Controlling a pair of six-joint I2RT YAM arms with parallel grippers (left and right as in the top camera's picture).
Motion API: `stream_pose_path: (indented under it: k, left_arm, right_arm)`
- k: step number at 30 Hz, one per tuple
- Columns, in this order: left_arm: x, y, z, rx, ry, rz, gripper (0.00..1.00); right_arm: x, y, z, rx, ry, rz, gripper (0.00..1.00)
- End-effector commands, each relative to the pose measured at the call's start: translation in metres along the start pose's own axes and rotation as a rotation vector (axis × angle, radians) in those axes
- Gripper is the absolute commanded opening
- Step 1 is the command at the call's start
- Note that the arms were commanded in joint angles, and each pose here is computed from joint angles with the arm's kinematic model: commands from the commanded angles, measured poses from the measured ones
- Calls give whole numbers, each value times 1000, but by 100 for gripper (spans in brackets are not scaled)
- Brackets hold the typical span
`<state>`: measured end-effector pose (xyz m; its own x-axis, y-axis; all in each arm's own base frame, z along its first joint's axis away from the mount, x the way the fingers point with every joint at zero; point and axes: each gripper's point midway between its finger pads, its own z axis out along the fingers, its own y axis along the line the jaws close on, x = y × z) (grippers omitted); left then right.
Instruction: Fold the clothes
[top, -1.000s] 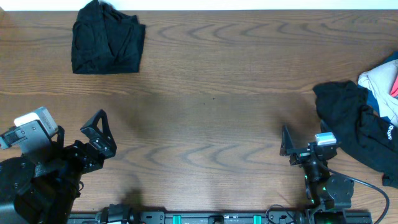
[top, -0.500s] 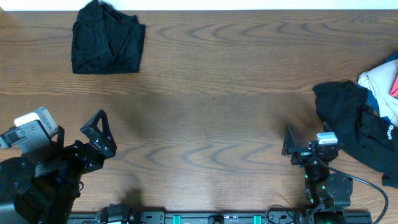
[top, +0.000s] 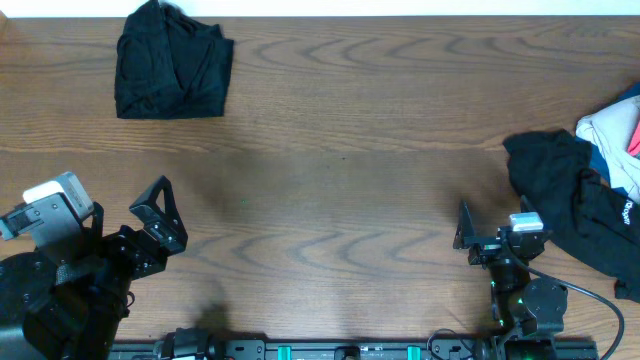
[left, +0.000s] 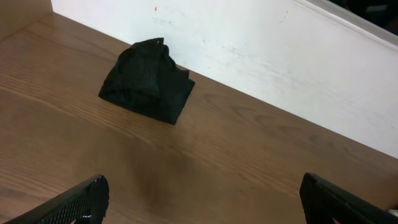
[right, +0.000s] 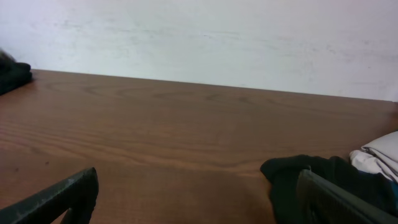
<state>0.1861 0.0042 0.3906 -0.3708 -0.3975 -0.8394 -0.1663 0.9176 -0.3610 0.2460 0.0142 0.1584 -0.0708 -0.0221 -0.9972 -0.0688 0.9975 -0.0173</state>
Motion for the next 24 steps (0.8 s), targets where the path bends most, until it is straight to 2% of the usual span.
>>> stream_pose_path:
  k: [1,9,17,24]
  left_arm:
    - [1,0,1,1,7,-13,98]
    - [8,2,3,-7,38,-14,98]
    - [61,8,32,18,177,15,98]
    - [98,20,75,87,60,23,98]
  right_arm:
    - [1,0,0,2,0,-16,99]
    - [1,0,0,2,0,-16,99]
    - [1,0,0,2,0,-16,99]
    - [1,0,0,1,0,-16,99]
